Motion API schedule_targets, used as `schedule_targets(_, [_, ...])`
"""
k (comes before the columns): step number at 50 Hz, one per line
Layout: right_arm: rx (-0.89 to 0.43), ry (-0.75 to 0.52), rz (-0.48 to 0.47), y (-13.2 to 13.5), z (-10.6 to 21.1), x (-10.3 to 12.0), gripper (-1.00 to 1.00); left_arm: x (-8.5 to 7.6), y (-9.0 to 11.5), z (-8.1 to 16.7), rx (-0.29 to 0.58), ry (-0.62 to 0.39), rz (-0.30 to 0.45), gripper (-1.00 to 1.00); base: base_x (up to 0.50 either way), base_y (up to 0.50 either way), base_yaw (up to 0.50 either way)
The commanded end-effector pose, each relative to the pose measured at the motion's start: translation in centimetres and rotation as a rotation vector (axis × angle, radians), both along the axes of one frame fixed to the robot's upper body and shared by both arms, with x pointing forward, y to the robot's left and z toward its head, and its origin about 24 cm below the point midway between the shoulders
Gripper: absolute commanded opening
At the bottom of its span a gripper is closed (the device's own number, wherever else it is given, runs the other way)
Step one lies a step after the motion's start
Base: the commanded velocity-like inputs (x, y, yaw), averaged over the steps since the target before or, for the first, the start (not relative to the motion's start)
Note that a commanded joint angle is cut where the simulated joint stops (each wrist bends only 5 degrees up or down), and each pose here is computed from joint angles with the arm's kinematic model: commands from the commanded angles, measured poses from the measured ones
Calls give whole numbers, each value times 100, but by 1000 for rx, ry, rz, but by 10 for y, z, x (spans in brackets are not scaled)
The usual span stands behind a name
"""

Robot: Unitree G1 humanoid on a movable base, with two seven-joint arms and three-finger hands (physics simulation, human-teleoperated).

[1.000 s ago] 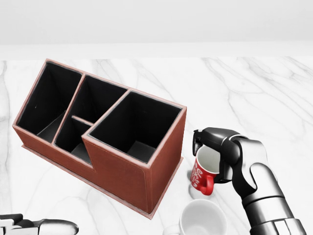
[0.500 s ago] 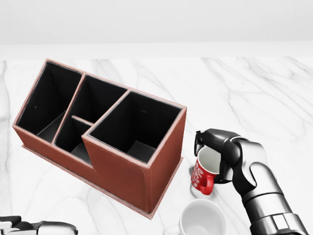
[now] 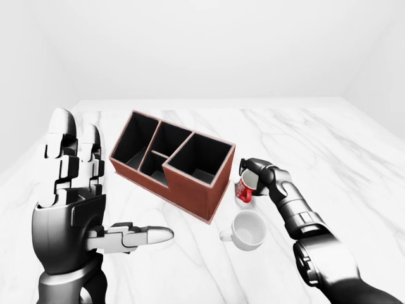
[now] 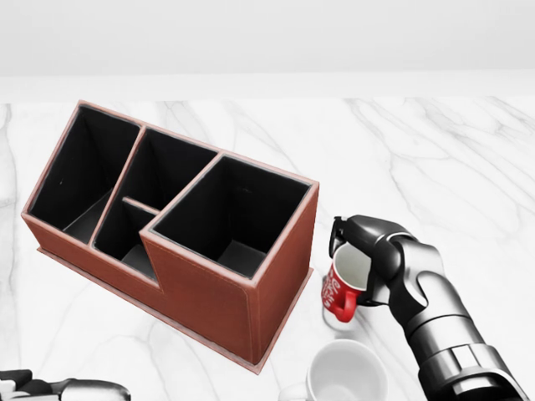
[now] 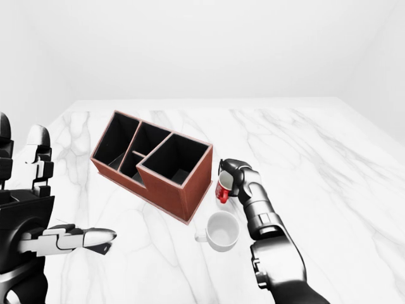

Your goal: Pick up the red mug and place it to the right of the caddy.

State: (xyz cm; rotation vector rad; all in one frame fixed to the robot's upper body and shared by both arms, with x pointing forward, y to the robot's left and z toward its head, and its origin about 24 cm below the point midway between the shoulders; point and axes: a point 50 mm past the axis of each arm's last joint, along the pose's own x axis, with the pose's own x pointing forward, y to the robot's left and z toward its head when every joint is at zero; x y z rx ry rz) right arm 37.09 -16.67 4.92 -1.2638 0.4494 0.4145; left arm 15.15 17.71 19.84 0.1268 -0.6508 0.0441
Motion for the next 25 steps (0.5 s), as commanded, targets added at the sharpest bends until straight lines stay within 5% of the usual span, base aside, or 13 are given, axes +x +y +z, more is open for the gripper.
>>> schedule_targets(1, [5, -50, -22, 1, 1, 4, -100, -2, 0, 2, 2, -13, -1, 100, 0, 0, 0])
schedule_targets(25, [-23, -33, -55, -1, -17, -1, -100, -2, -1, 2, 0, -10, -3, 100, 0, 0, 0])
